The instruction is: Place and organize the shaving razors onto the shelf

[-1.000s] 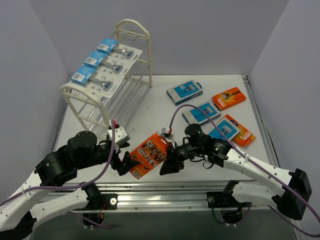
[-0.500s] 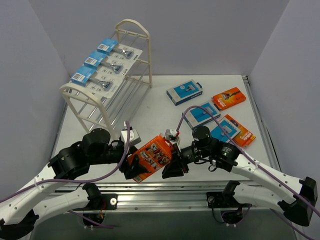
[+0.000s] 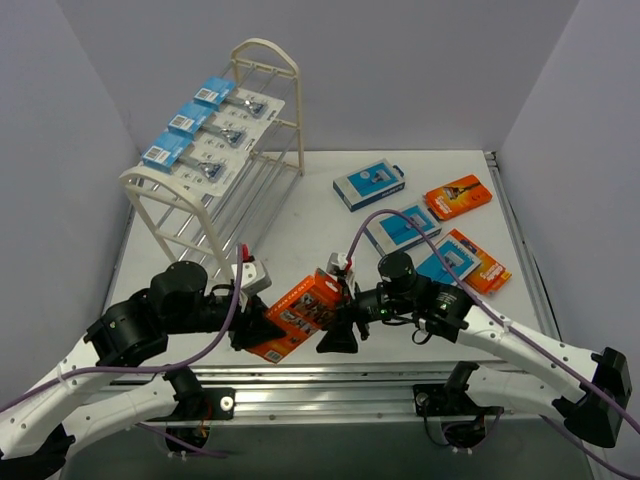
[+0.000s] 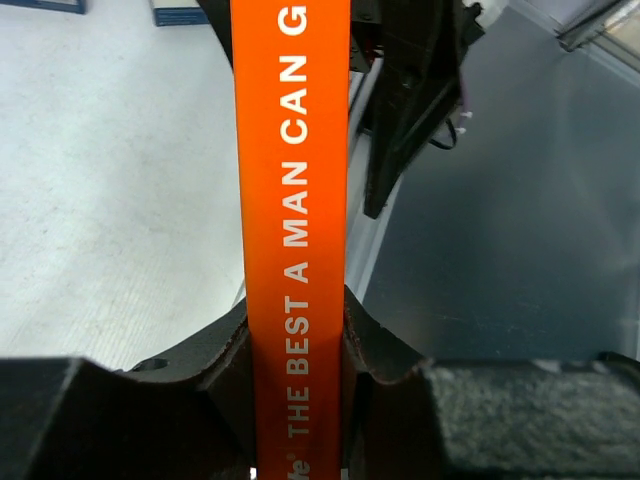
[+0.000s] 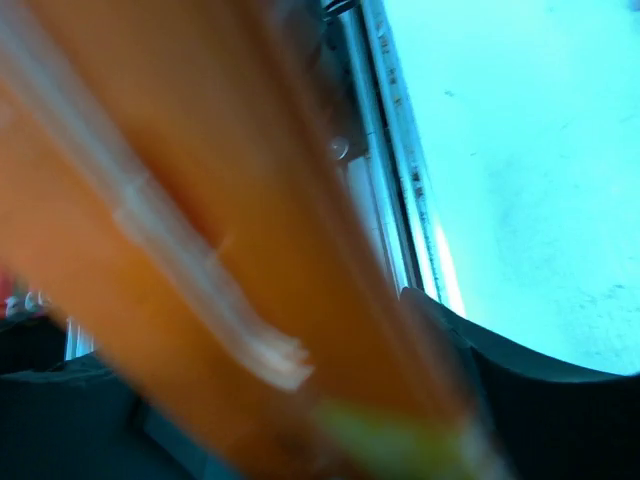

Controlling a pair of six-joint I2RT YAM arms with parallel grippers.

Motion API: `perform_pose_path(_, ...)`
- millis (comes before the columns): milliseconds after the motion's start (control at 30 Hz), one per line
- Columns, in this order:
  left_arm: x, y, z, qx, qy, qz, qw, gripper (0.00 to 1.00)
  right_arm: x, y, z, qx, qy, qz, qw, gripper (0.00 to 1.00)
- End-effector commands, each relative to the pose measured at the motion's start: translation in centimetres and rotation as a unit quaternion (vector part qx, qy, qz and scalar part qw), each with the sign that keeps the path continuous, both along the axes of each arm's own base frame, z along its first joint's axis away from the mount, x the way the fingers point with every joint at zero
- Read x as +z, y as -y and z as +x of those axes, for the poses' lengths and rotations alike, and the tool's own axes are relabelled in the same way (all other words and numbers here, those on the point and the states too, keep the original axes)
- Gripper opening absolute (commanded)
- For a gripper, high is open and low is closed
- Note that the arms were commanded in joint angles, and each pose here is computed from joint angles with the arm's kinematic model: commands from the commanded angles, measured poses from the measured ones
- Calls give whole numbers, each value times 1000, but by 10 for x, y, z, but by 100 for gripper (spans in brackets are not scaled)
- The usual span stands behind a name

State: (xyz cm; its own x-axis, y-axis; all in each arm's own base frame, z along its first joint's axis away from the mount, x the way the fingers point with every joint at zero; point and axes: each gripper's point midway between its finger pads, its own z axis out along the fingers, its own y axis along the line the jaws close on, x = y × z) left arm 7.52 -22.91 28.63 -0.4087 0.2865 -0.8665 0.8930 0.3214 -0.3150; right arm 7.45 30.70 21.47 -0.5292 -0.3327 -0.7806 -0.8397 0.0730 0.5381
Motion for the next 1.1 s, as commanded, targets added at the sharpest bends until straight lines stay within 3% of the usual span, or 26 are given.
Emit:
perform_pose_path(0,5,-6,20,53,31,0,998,2,17,-3,22,-62,29,10,998,63)
perform_pose_path(33,1,-15,36,105,39,16,994,2,15,-1,26,-75,29,1,997,72)
perform_pose_path(133,-7,-34,61,193,56,40,979,2,19,1,35,-105,24,4,994,85)
perform_pose_path(333,-12,-63,95,317,81,71,942,2,27,-1,38,-110,-12,21,994,100)
perform_pose_path(467,-12,-73,111,359,106,90,923,2,39,3,62,-166,-28,32,985,100)
perform_pose_path(667,-6,-67,118,335,155,99,924,2,89,18,118,-270,-106,120,950,100)
perform_pose_path(900,4,-56,124,299,225,116,920,2,150,15,151,-307,-163,167,923,100)
perform_pose_path(1000,3,-54,126,300,260,144,907,2,159,19,161,-326,-194,166,910,100)
perform_pose_path(1067,4,-61,132,329,288,173,882,2,170,22,165,-336,-203,170,904,100)
